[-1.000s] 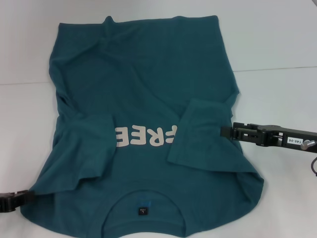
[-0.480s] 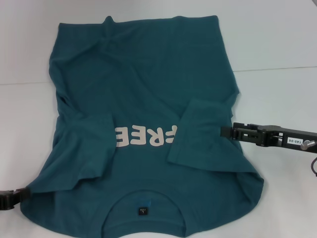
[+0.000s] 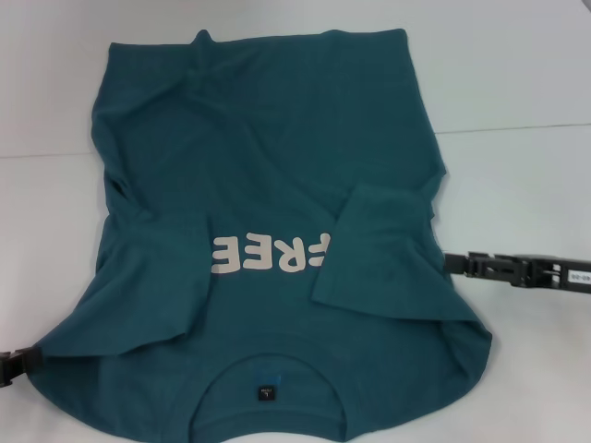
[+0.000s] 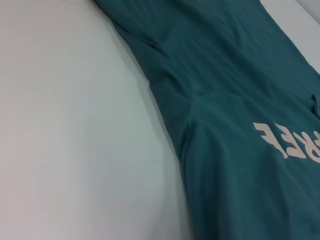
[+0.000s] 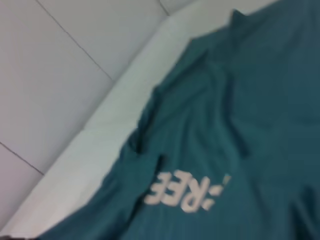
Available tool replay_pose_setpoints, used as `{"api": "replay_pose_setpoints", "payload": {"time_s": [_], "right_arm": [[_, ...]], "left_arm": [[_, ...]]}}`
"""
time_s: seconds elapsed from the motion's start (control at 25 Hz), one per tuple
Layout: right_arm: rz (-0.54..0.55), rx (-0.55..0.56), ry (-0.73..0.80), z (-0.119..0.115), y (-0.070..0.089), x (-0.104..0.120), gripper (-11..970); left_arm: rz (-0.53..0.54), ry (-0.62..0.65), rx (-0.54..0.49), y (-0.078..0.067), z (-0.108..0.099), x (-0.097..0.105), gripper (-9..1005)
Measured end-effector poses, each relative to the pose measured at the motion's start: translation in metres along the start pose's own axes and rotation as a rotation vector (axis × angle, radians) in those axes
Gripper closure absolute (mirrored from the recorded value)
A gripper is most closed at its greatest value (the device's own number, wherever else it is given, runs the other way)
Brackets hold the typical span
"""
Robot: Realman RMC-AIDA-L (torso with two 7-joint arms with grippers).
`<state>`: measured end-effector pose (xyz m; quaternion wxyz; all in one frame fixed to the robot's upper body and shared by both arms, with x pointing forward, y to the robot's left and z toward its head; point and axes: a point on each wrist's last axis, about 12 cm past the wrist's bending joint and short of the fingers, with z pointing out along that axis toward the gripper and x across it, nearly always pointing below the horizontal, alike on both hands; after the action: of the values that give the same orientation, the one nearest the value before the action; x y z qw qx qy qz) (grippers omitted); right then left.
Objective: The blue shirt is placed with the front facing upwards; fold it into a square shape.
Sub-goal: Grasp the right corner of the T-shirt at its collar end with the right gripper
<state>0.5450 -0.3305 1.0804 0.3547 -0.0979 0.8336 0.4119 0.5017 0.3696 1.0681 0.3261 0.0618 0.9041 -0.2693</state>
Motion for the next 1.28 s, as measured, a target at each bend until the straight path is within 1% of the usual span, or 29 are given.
{"api": "replay_pose_setpoints", "payload": {"time_s": [0.16,0.32,0.56,0.68,0.96,1.28], "right_arm": [[0.066,0.051,0.053,-0.013,-0.009,0.006,150],[0.119,0.075,0.070,-0.023,-0.014,0.013,150],[0.151,0.086,0.083,-0.030,-0.016,0.021,151],[0.153,0.095,0.105,-0.028,-0.017,0.024,152],[0.140,0.091,0.143,-0.011,-0.013,0.026,153],[0.149,0.086,0.145,-0.004,-0.011,0.029,154]], "left_arm": [[0.003,0.003,0.003,-0.001,0.000,0.000,998],[-0.001,0.002,0.002,0.000,0.000,0.001,998],[-0.001,0.002,0.008,-0.001,0.001,0.000,997],[0.002,0.004,0.011,-0.002,0.002,-0.001,997],[0.006,0.005,0.014,-0.002,0.003,-0.002,998],[0.010,0.005,0.013,-0.002,0.003,-0.003,997]]}}
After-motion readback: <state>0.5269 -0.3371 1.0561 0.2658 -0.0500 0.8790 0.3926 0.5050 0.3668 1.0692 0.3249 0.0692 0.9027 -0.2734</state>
